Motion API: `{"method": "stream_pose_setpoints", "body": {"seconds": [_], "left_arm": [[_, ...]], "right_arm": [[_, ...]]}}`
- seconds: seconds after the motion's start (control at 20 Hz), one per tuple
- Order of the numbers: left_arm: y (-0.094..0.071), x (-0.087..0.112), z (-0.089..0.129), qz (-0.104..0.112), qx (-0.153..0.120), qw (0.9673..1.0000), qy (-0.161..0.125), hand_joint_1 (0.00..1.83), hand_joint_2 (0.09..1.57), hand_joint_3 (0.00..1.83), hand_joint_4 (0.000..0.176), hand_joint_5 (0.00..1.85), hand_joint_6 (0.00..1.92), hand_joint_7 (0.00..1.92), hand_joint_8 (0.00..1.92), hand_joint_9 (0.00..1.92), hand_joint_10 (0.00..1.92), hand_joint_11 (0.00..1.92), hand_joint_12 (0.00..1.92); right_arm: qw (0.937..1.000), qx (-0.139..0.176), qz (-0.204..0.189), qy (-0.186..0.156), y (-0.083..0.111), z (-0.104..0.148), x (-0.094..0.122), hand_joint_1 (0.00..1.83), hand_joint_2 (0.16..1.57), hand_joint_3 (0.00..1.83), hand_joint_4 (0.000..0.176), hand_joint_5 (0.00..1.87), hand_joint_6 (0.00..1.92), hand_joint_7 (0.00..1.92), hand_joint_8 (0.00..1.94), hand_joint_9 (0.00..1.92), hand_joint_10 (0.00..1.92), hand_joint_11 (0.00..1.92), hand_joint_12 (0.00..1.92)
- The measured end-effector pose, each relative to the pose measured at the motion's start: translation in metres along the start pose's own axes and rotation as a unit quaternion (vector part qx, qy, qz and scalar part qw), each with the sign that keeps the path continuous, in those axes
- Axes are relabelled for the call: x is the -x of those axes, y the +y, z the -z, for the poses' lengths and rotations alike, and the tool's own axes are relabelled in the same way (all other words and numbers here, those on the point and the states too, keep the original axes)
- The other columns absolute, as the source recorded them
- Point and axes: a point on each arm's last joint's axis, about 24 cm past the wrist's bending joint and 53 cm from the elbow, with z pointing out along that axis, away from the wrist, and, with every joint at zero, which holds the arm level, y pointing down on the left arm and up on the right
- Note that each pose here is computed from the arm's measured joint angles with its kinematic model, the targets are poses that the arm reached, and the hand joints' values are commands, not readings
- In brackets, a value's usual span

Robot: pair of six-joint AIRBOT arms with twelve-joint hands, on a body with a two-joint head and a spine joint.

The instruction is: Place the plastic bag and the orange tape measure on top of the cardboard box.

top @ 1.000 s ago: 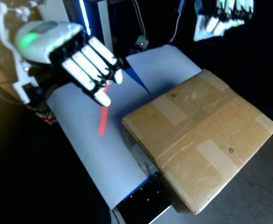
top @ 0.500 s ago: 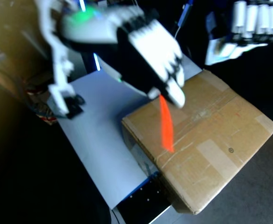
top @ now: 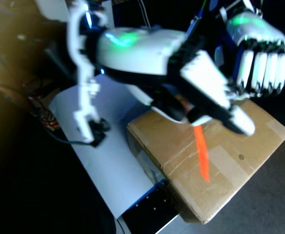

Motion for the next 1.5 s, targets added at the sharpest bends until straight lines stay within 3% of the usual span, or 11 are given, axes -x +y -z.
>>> {"method": "stream_pose_setpoints", "body": {"seconds": [0.2, 0.35, 0.45, 0.5, 0.7, 0.75, 0.8, 0.85, 1.0, 1.1, 1.5], "left_arm": [[0.005, -0.008, -0.005, 0.008, 0.008, 0.9999, 0.012, 1.37, 1.18, 0.00, 0.000, 0.88, 0.85, 0.83, 1.35, 0.82, 1.60, 0.87, 1.90], [0.004, -0.016, -0.009, 0.009, 0.008, 0.9997, 0.023, 1.37, 1.17, 0.00, 0.000, 0.85, 1.15, 0.88, 1.19, 0.78, 1.43, 0.63, 1.75], [0.002, -0.021, -0.011, 0.007, 0.007, 0.9994, 0.032, 1.35, 1.18, 0.00, 0.000, 0.84, 1.30, 0.88, 1.18, 0.70, 1.36, 0.08, 1.76], [0.002, -0.022, -0.010, 0.007, 0.007, 0.9994, 0.034, 1.35, 1.19, 0.00, 0.000, 0.82, 1.33, 0.87, 1.20, 0.69, 1.38, 0.10, 1.78], [0.003, -0.026, -0.009, 0.008, 0.008, 0.9992, 0.038, 1.21, 1.26, 0.00, 0.000, 0.64, 1.22, 0.79, 1.57, 0.83, 1.84, 0.98, 1.92], [0.004, -0.026, -0.009, 0.007, 0.009, 0.9992, 0.039, 1.31, 1.19, 0.00, 0.000, 0.58, 0.83, 0.83, 1.32, 0.91, 1.92, 1.05, 1.92], [0.005, -0.026, -0.008, 0.006, 0.010, 0.9991, 0.040, 1.33, 1.17, 0.00, 0.000, 0.67, 0.25, 0.84, 1.28, 0.76, 1.76, 0.83, 1.92], [0.007, -0.026, -0.007, 0.006, 0.011, 0.9991, 0.040, 1.33, 1.16, 0.00, 0.000, 0.72, 0.06, 0.86, 1.24, 0.74, 1.67, 0.76, 1.92], [0.009, -0.027, -0.004, 0.005, 0.013, 0.9989, 0.045, 1.09, 1.08, 0.00, 0.000, 0.62, 0.00, 0.46, 0.40, 0.22, 0.91, 0.03, 1.68], [0.011, -0.028, -0.001, 0.004, 0.016, 0.9987, 0.048, 1.08, 1.06, 0.00, 0.000, 0.61, 0.00, 0.50, 0.05, 0.26, 0.45, 0.00, 1.42], [0.006, -0.024, 0.010, -0.001, 0.008, 0.9990, 0.045, 1.12, 1.03, 0.00, 0.000, 0.59, 0.00, 0.43, 0.00, 0.24, 0.06, 0.00, 1.21]], "right_arm": [[0.9998, -0.001, -0.001, 0.022, 0.000, -0.008, -0.016, 1.36, 1.11, 0.00, 0.000, 0.89, 0.88, 1.00, 1.02, 0.99, 1.31, 0.91, 1.61], [0.9996, -0.002, 0.000, 0.027, -0.002, -0.011, -0.019, 1.38, 1.14, 0.00, 0.000, 0.90, 0.89, 0.96, 1.11, 0.83, 1.46, 0.67, 1.79], [0.9995, 0.000, -0.002, 0.032, 0.001, -0.012, -0.023, 1.38, 1.13, 0.00, 0.000, 0.85, 0.96, 0.95, 1.09, 0.90, 1.38, 0.81, 1.70], [0.9994, 0.001, -0.003, 0.034, 0.003, -0.013, -0.025, 1.39, 1.12, 0.00, 0.000, 0.88, 0.95, 0.99, 1.03, 0.95, 1.28, 0.84, 1.65], [0.9989, 0.003, -0.003, 0.048, 0.005, -0.012, -0.036, 1.27, 1.10, 0.00, 0.000, 0.99, 0.82, 1.06, 1.08, 0.92, 1.33, 0.73, 1.78], [0.9985, 0.003, -0.004, 0.054, 0.005, -0.011, -0.040, 1.27, 1.10, 0.00, 0.000, 0.94, 0.88, 1.06, 1.08, 0.92, 1.29, 0.76, 1.72], [0.9985, 0.003, -0.004, 0.055, 0.006, -0.010, -0.042, 1.26, 1.11, 0.00, 0.000, 0.90, 0.98, 1.06, 1.07, 0.88, 1.25, 0.71, 1.67], [0.9984, 0.005, -0.005, 0.057, 0.007, -0.009, -0.043, 1.26, 1.12, 0.00, 0.000, 0.85, 1.04, 1.05, 1.08, 0.85, 1.25, 0.69, 1.66], [0.9982, 0.006, -0.005, 0.059, 0.008, -0.008, -0.045, 1.29, 0.94, 0.00, 0.000, 0.70, 0.51, 0.75, 0.67, 0.61, 1.04, 0.40, 1.59], [0.9984, 0.005, -0.005, 0.056, 0.008, -0.007, -0.043, 1.27, 0.94, 0.00, 0.000, 0.66, 0.41, 0.68, 0.65, 0.52, 1.05, 0.30, 1.61], [0.9985, 0.003, -0.003, 0.055, 0.005, -0.003, -0.040, 1.16, 0.92, 0.00, 0.000, 0.61, 0.26, 0.48, 0.93, 0.36, 1.27, 0.19, 1.78]]}}
